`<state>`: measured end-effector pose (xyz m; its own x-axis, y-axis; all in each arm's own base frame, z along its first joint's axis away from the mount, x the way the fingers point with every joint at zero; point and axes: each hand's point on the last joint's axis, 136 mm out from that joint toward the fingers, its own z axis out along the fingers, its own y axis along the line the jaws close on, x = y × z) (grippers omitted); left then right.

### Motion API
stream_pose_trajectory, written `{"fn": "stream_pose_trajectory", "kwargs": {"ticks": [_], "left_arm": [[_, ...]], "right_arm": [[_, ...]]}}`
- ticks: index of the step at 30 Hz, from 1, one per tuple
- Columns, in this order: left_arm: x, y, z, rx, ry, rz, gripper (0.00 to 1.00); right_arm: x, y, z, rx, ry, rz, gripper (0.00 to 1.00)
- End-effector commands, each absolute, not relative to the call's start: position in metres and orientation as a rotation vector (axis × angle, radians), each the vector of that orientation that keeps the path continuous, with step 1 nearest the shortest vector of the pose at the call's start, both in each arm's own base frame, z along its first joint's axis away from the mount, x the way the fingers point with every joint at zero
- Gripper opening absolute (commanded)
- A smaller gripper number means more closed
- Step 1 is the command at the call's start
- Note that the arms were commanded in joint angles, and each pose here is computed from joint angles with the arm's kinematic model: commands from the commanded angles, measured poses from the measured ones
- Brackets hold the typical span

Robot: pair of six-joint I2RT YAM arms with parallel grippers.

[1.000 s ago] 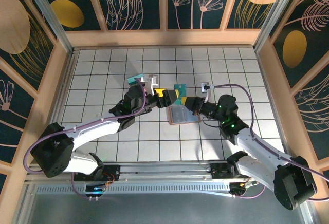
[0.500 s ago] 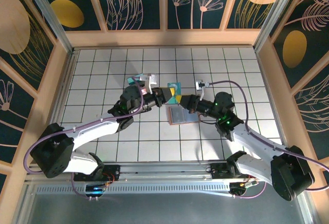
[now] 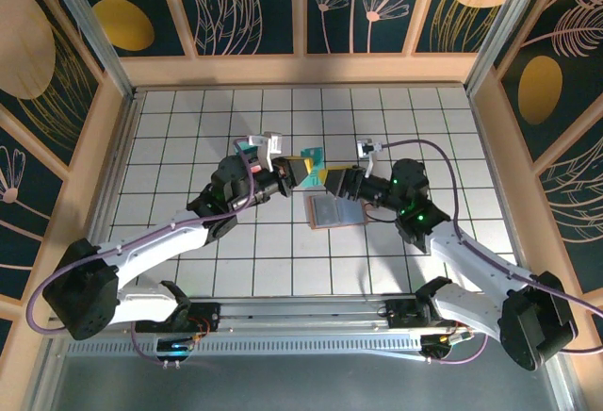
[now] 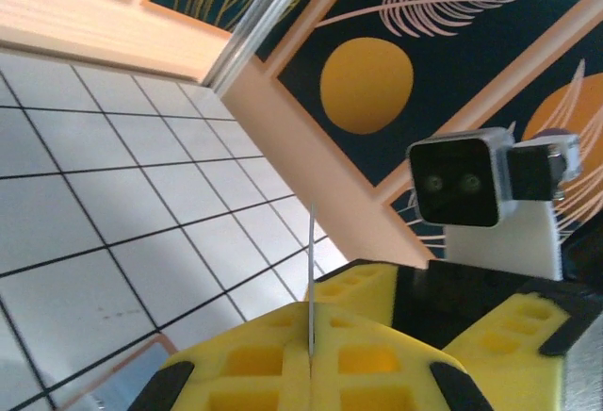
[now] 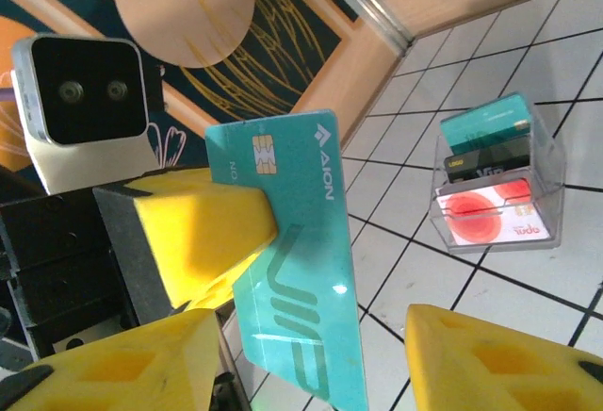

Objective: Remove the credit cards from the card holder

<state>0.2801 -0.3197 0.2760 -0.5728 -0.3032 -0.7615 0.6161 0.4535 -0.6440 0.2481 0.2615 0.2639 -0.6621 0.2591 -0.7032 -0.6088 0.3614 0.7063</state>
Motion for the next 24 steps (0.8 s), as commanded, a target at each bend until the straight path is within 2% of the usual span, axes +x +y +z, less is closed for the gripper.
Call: {"fn": "stream_pose_trajectory", "kwargs": {"ticks": [1,4,6,8,15,24], "left_arm": [[0.287,-0.308,0.289,0.296,1.765,-1.163,0.0],[0.292,-0.297,0.285,0.314,1.788,-1.071,0.0],[0.295,-0.289,0.282,0.338,1.808,-0.998,0.0],[0.298,-0.279,0.282,0.377,1.822,-0.922,0.0],[0.315,-0.247,0.276,0.522,1.87,-0.668,0.0],[0.339,-0.23,0.268,0.798,1.887,-0.407,0.0]], "right_arm": [[0.255,0.254,0.273,-0.298,1.852,1.303,0.58],[0.259,0.25,0.277,-0.282,1.865,1.26,0.6],[0.262,0.248,0.278,-0.267,1.873,1.23,0.66],[0.266,0.242,0.276,-0.236,1.89,1.188,0.68],[0.283,0.22,0.251,-0.079,1.991,1.017,0.69],[0.293,0.192,0.225,0.093,2.104,0.825,0.7]]}}
